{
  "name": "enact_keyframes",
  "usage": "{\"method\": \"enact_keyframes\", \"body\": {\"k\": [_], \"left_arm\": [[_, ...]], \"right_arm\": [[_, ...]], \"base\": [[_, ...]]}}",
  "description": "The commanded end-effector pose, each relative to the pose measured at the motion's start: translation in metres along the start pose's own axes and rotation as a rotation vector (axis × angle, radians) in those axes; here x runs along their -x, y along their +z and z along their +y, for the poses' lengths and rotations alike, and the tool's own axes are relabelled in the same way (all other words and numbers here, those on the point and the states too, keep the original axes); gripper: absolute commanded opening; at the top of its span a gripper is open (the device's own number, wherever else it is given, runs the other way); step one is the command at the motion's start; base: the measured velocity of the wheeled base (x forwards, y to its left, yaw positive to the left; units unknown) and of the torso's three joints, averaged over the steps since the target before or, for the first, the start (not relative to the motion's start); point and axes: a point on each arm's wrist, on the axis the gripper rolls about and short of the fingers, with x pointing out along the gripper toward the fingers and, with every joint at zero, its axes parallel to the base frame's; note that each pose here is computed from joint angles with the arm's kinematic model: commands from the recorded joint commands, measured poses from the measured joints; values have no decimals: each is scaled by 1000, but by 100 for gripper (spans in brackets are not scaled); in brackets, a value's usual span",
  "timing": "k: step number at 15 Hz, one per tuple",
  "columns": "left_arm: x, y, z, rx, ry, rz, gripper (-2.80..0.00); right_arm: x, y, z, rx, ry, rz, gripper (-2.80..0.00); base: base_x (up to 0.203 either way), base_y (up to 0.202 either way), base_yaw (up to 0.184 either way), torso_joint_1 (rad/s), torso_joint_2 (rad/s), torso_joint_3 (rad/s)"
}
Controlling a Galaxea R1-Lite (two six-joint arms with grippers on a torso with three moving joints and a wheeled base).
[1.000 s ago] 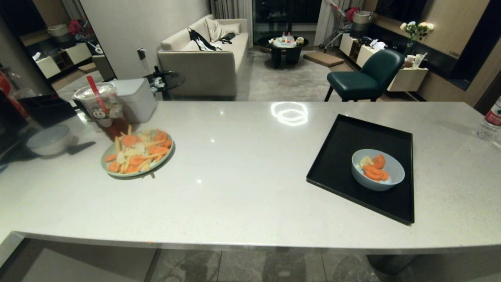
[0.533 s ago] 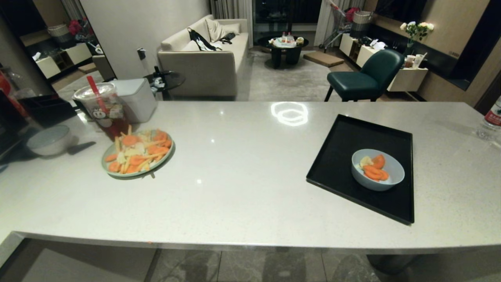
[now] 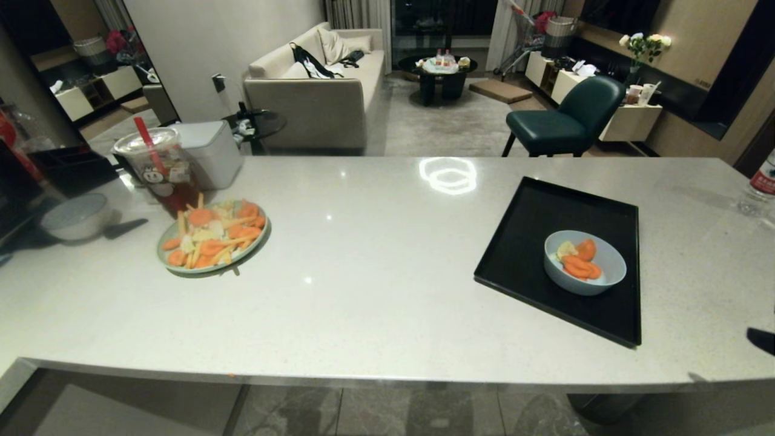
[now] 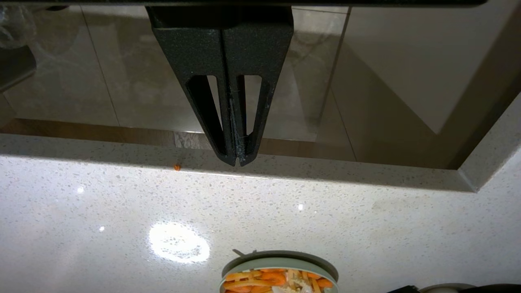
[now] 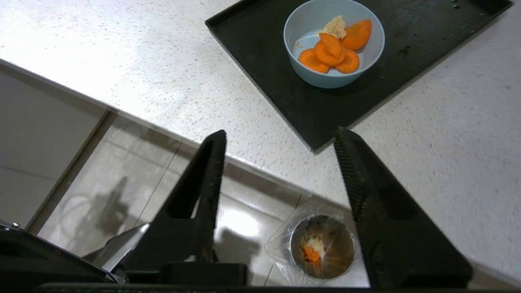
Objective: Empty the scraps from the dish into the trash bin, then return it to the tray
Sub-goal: Pick up the bowl with leftover food
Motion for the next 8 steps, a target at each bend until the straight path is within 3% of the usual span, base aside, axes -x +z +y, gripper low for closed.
{"method": "enact_keyframes", "body": {"k": [1, 5, 8], "left_arm": [[0, 0, 0, 1, 0, 0, -280], [0, 0, 0, 1, 0, 0, -280], [0, 0, 0, 1, 0, 0, -280]], "right_arm": [[-55, 21, -29, -54, 48, 142, 0], [-107, 43, -56, -82, 66, 212, 0], [-130, 58, -72, -96, 22, 266, 0]], "base": [[0, 0, 0, 0, 0, 0], [0, 0, 0, 0, 0, 0], [0, 0, 0, 0, 0, 0]]}}
